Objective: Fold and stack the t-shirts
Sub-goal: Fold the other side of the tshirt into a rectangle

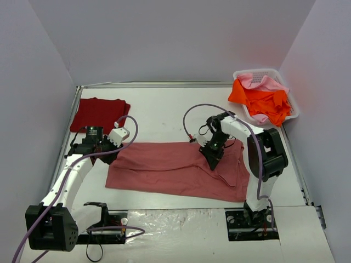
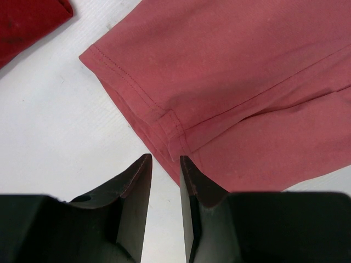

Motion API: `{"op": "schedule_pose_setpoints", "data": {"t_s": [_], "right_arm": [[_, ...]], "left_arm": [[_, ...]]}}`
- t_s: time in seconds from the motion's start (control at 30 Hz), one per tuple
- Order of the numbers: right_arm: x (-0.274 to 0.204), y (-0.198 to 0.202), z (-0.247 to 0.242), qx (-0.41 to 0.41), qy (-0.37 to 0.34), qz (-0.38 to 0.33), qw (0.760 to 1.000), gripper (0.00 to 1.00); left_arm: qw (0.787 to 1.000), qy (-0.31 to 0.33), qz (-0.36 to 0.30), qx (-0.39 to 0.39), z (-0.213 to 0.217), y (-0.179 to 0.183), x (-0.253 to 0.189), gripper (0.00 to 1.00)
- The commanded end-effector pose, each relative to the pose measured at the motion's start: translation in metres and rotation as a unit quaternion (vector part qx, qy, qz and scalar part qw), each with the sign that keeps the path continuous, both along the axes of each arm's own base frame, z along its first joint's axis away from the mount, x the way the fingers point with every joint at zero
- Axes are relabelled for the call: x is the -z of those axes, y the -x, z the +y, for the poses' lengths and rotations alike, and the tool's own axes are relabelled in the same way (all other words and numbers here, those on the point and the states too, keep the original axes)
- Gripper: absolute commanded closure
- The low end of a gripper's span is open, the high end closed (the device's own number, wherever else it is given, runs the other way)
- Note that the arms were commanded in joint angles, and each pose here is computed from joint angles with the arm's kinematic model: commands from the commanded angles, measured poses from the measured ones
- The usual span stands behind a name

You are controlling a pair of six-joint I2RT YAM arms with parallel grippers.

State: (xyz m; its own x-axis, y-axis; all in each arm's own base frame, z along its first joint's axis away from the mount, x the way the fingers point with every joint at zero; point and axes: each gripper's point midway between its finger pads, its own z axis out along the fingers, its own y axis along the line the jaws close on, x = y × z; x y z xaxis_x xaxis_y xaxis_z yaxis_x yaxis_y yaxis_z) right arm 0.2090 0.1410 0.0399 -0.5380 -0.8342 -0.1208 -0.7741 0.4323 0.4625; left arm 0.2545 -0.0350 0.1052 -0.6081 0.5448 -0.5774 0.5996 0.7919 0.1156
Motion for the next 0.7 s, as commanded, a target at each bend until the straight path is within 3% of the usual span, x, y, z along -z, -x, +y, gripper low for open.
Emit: {"op": "schedule_pose_setpoints", "data": {"t_s": [0.0,0.67], "right_arm": [[-0.018,0.018,0.000,-0.008,0.007,0.009,1.000,1.00],[-0.011,0.041,0.022,-0.052,0.047,-0.001,0.998,0.97]], "left_arm": [[1.000,0.005,-0.015,0.004,-0.001,-0.004,-0.008,0.74],[1.000,0.007,-0.014,0.006,-0.002,-0.004,-0.008,0.74]]}}
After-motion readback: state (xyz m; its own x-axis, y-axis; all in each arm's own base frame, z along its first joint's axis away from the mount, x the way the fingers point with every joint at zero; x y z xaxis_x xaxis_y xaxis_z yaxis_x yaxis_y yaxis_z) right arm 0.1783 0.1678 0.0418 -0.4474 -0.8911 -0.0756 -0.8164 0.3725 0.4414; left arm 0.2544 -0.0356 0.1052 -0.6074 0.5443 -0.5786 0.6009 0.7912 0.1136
